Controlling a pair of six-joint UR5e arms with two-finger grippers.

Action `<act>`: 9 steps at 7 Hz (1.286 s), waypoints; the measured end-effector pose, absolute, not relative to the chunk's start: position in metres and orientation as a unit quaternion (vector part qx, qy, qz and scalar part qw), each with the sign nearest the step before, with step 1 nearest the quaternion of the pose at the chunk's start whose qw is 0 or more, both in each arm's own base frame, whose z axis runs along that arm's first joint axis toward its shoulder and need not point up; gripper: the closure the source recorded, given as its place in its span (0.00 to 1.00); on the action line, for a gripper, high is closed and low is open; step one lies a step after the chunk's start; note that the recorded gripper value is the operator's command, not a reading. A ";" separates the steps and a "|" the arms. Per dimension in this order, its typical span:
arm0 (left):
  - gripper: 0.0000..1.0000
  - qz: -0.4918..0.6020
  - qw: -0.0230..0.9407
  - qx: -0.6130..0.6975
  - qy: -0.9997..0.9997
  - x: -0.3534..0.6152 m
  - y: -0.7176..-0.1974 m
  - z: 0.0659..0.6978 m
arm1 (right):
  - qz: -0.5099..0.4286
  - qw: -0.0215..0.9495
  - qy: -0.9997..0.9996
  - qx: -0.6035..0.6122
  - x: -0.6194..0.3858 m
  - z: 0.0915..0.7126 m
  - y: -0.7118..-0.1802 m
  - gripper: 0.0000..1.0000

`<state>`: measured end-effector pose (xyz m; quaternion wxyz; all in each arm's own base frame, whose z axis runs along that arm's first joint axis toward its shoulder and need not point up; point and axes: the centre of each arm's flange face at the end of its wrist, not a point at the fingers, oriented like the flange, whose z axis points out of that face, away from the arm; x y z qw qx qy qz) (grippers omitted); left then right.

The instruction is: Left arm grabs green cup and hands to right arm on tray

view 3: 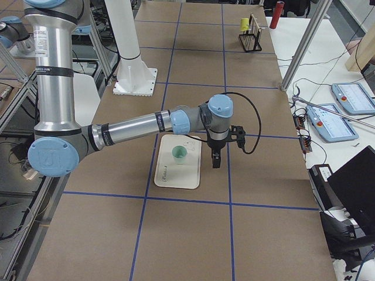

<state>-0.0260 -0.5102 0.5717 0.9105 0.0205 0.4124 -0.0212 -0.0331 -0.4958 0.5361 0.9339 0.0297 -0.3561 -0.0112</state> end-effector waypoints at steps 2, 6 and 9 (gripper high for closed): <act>0.00 -0.021 0.910 0.021 0.413 -0.026 -0.511 0.571 | -0.012 0.934 -0.357 0.032 -0.034 0.534 -0.499 0.01; 0.00 -0.020 0.910 0.021 0.413 -0.026 -0.510 0.571 | -0.011 0.934 -0.356 0.029 -0.034 0.536 -0.500 0.01; 0.00 -0.020 0.910 0.022 0.413 -0.025 -0.510 0.569 | -0.009 0.934 -0.355 0.022 -0.035 0.543 -0.501 0.01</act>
